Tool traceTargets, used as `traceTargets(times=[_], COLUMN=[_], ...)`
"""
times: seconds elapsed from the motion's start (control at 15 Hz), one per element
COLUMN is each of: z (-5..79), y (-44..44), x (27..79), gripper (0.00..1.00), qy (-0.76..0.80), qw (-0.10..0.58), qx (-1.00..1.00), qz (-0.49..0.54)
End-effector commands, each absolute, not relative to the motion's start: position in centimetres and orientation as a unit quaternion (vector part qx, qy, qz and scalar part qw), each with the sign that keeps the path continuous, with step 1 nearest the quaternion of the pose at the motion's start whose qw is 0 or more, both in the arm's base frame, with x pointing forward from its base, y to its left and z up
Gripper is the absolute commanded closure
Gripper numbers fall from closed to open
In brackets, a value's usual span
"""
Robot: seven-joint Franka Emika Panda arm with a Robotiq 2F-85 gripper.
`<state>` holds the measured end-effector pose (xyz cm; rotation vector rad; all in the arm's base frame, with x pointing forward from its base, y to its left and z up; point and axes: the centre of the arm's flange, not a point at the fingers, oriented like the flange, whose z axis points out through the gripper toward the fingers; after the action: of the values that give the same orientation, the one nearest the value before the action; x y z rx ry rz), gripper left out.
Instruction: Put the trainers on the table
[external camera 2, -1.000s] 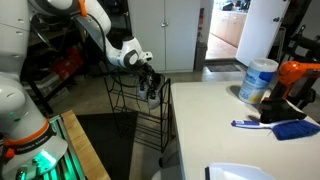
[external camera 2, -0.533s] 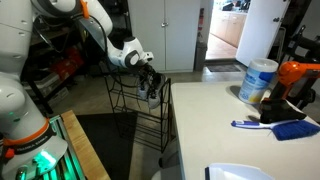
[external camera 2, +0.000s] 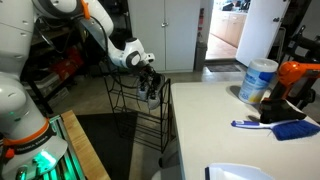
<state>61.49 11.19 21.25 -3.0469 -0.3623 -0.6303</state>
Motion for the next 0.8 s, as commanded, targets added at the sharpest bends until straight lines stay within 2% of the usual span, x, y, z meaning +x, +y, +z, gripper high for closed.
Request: traceTargets(times=[0.0,0.47,0.53,0.6,0.73], z=[20.2,19.6,19.5,19.2,19.0], y=[11.6,12.1,12.2,12.4,12.4], x=[62.5,63.6,63.7,63.8,63.8], gripper=[0.00,0.00,0.05,0.26,0.30], qy=[-0.100,-0.101,-0.100,-0.101,-0.097], qw=[-0.004,0.008,0.011,0.015,0.020], qx=[-0.981,-0.981,-0.982,-0.981,-0.982], qz=[-0.166,-0.167,-0.162,-0.162,-0.162])
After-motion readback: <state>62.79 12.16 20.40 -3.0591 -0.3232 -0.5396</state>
